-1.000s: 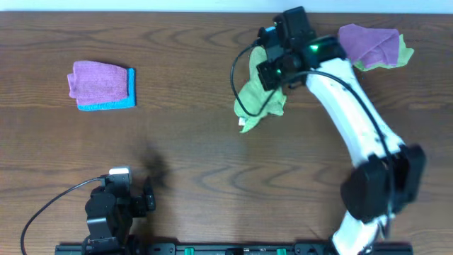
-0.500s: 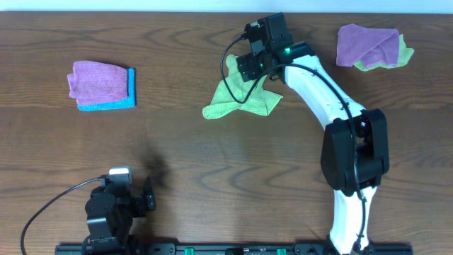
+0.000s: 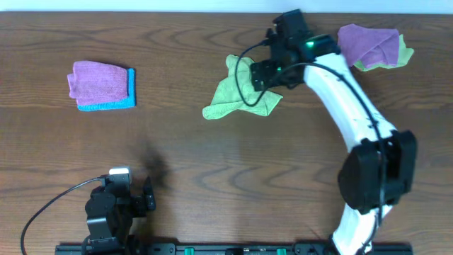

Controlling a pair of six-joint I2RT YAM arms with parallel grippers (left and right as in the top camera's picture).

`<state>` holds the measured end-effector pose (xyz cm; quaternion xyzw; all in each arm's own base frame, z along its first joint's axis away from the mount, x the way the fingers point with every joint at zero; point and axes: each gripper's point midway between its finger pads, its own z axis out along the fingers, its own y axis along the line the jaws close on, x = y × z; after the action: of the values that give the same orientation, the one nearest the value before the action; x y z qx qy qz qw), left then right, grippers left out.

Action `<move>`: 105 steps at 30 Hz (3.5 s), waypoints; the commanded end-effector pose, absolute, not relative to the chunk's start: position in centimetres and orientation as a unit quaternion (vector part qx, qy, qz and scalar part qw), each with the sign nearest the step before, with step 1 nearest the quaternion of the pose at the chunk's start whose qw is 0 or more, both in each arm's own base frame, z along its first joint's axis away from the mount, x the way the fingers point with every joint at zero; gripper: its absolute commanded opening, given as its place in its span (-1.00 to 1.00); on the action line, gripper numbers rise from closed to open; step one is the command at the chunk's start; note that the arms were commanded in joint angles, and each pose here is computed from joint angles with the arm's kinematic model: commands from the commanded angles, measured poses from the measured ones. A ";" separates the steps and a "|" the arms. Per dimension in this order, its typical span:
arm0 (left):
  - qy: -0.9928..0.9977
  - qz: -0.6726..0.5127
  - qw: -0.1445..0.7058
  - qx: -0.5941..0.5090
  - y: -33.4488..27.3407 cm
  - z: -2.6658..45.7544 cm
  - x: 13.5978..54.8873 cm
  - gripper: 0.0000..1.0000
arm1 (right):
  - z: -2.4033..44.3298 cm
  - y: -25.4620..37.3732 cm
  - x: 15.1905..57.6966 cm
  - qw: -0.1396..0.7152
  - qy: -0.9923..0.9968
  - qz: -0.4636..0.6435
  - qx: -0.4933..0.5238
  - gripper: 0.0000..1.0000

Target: Fold the cloth

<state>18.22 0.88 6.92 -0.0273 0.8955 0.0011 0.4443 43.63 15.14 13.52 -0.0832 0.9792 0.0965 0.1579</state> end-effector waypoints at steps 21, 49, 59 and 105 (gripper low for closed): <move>0.901 0.000 0.434 -0.023 0.8 6.0 18.0 0.91 | 5.3 13.5 41.5 0.097 0.946 0.304 0.053 0.74; 0.900 -0.009 0.434 -0.041 0.8 6.0 18.0 0.91 | 0.8 12.1 43.9 0.116 0.954 0.261 0.089 0.40; 0.900 -0.009 0.434 -0.041 0.8 6.0 18.0 0.91 | -1.6 12.0 43.9 0.100 0.955 0.255 0.111 0.19; 0.889 -0.031 0.448 -0.086 0.8 6.6 18.5 0.91 | 21.7 9.4 40.8 0.309 0.914 0.263 0.015 -0.97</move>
<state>18.50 0.90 7.08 -0.0842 0.8885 -0.0277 0.4503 41.26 9.09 20.41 0.0322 0.9191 0.2612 0.2934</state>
